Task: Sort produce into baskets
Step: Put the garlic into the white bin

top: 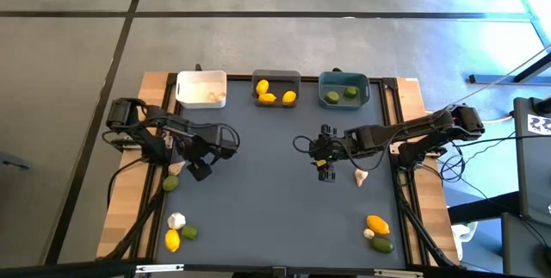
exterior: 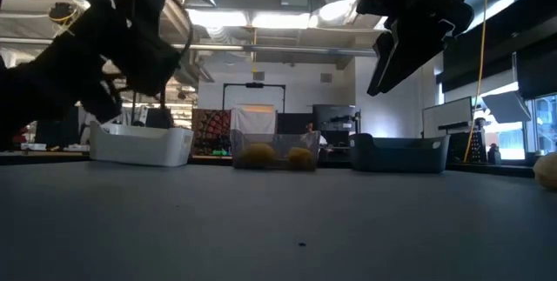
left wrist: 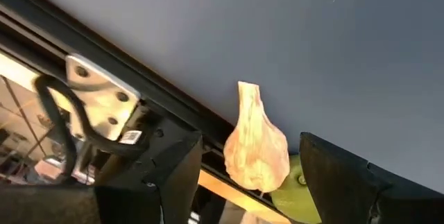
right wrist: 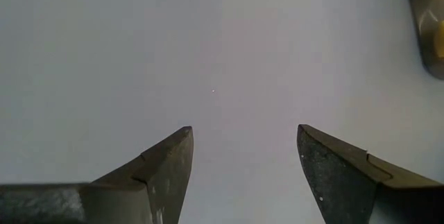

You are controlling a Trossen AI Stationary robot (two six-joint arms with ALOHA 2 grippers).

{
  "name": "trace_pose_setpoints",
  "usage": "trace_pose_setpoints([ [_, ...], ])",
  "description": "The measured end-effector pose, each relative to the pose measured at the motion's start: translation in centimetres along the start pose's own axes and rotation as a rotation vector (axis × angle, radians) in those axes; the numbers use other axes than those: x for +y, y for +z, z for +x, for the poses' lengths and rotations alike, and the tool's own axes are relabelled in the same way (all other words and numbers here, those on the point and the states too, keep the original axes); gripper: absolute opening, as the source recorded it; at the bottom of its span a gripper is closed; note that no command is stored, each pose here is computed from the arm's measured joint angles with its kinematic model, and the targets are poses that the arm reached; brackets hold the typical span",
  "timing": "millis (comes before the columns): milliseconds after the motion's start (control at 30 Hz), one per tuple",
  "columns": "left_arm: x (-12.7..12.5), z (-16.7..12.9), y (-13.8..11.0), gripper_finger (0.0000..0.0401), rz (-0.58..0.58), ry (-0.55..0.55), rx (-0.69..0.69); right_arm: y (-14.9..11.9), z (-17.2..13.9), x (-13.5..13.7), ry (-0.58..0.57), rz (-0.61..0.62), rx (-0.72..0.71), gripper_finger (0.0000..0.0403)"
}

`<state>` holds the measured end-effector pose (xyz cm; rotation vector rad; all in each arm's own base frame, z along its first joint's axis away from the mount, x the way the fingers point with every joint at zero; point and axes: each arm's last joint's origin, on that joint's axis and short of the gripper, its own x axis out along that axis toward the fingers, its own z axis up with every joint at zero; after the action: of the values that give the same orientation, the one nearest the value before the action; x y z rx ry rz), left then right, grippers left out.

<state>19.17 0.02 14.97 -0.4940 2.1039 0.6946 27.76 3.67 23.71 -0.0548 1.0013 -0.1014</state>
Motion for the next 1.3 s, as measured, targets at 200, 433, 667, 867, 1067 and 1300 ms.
trace_pose_setpoints([
  [200, -0.2, 1.4, 0.8, 0.0234, 0.026, -0.039, 0.049, 0.0, 0.0, 0.0, 0.0, 0.0, -0.003, 0.0257],
  [433, -0.5, 2.4, 1.7, 0.021, 0.047, -0.025, 0.085, 0.0, 0.0, 0.0, 0.0, 0.0, -0.003, 0.0257],
  [667, -0.4, 4.6, 1.7, 0.0182, 0.08, -0.005, 0.151, 0.0, 0.0, 0.0, 0.0, 0.0, -0.003, 0.0257],
  [867, -0.4, 5.1, 1.7, 0.0142, 0.101, -0.027, 0.159, 0.0, 0.0, 0.0, 0.0, -0.001, -0.005, 0.0257],
  [1067, -0.5, 5.1, 1.8, 0.0095, 0.137, -0.035, 0.153, 0.1, 0.0, 0.0, 0.0, 0.0, -0.006, 0.0257],
  [1300, -0.5, 5.0, 1.9, 0.0068, 0.165, -0.026, 0.138, 0.1, 0.0, 0.0, 0.0, 0.0, -0.006, 0.0257],
])
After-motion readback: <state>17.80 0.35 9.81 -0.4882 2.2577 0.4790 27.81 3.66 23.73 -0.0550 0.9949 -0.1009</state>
